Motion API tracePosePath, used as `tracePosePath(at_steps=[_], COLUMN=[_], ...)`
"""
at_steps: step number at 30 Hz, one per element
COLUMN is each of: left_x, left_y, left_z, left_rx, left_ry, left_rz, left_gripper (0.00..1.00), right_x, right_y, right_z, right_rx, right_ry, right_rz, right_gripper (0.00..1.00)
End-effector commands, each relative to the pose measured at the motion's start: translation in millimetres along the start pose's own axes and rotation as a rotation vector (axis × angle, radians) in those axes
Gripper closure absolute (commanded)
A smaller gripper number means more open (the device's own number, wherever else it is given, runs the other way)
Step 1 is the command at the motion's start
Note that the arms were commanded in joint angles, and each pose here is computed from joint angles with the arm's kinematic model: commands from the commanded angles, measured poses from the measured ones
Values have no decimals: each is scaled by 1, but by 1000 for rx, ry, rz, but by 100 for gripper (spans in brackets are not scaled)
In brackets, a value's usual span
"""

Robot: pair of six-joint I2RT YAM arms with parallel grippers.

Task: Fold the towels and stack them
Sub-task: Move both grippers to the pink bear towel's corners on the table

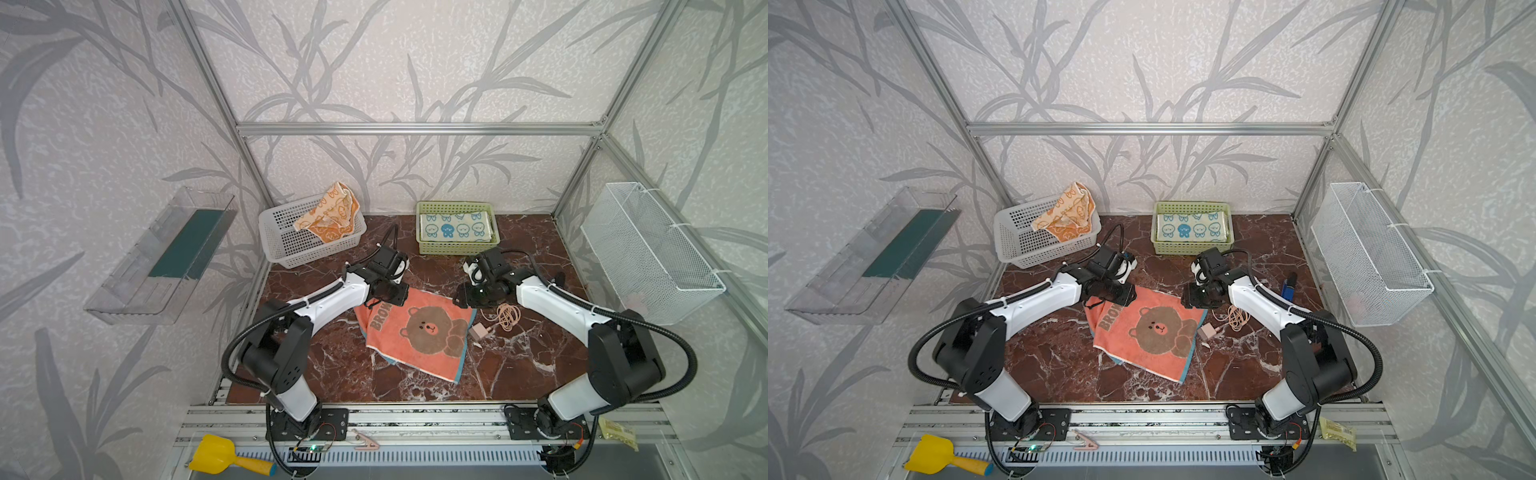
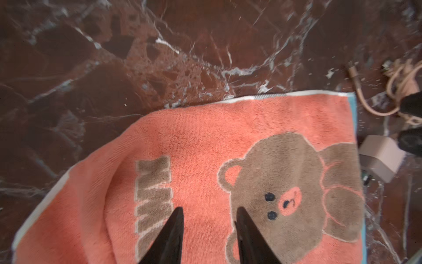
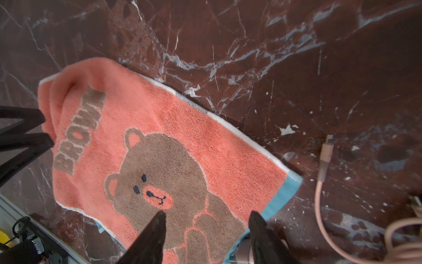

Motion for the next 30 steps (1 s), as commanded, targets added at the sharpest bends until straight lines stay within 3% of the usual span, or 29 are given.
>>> tracePosePath(at_steps=[1, 8, 14, 18, 21, 24, 27, 30], left_x=[-18, -42, -29, -6, 25, 58, 77, 77], left_y=[-6, -63, -141, -175, -169, -137, -93, -49], left_z=[11, 37, 40, 41, 44, 47, 44, 36], left_rx=[65, 234, 374, 449, 451, 421, 366, 266], left_ry=[21, 75, 124, 164, 203, 219, 184, 136], left_rz=[47, 138, 238, 239, 169, 18, -137, -182], left_gripper=[61, 62, 60, 60, 58, 56, 55, 53], right_x=[-25, -85, -117, -125, -111, -83, -49, -24], right_y=[-17, -31, -23, -16, -6, 5, 9, -1], right_z=[-2, 13, 64, 112, 142, 150, 136, 97], right_rx=[-6, 52, 153, 227, 292, 314, 296, 213], right_ry=[-29, -64, 5, 88, 120, 116, 92, 32], right_rz=[62, 124, 129, 130, 106, 61, 21, 22], right_gripper=[44, 46, 46, 46, 44, 42, 41, 40])
Point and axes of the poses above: each gripper's point midway between its finger pads, its own x axis back along the fingers, its own z axis along the line the jaws close on, y = z × x, the point moved 1 cm from there along x, back along the fingers, and after that the axes turned 8 degrees about -x, right-handed, at the moved point
